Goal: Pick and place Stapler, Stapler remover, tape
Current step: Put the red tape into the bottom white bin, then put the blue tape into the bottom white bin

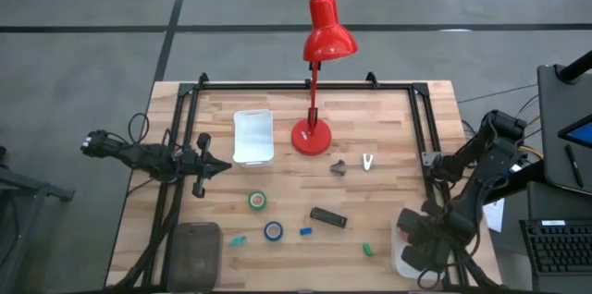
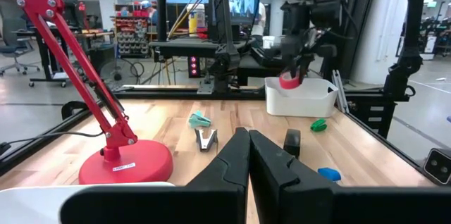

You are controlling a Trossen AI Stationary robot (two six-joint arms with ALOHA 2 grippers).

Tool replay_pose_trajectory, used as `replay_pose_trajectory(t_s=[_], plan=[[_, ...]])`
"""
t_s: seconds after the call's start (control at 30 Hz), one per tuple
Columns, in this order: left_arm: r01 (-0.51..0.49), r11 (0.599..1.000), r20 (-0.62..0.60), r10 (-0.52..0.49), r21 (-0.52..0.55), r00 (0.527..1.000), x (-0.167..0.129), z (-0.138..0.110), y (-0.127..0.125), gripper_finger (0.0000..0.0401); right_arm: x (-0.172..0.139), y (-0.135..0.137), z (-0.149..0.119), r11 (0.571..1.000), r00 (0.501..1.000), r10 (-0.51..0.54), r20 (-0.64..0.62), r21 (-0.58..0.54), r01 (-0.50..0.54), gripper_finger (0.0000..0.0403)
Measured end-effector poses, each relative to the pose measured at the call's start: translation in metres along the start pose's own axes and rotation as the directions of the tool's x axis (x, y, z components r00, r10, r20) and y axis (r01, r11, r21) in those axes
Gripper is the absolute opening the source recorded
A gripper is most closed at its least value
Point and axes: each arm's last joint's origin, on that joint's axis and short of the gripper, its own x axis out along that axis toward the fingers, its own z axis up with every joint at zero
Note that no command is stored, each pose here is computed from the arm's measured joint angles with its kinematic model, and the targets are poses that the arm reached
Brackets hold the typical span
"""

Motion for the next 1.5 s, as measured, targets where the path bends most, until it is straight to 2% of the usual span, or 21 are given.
replay_pose_trajectory(t_s=[0.4,0.6,1.0,1.3,1.5], plan=[[0.000,1.000,0.000,0.000,0.000,1.000,0.000,0.000,0.000,0.0010,0.029,-0.011,0.000,1.000,1.000,-0.002,0.008,-0.001,0.002,0.0054],[0.000,1.000,0.000,0.000,0.000,1.000,0.000,0.000,0.000,0.0010,0.039,-0.013,0.000,0.999,0.999,0.033,0.008,0.000,-0.033,0.0054],[0.001,1.000,0.000,-0.001,0.000,1.000,0.000,0.000,0.000,0.0010,0.042,-0.015,0.000,0.999,0.999,0.040,0.006,0.001,-0.040,0.0056],[0.000,1.000,0.000,0.000,0.000,1.000,0.000,0.000,0.000,0.0010,0.041,-0.015,0.001,0.999,0.999,0.038,0.033,0.006,-0.038,0.0114],[0.000,1.000,0.000,0.000,0.000,1.000,0.000,0.000,0.000,0.0010,0.030,-0.013,0.002,0.996,0.996,0.086,0.024,0.007,-0.086,0.0142]])
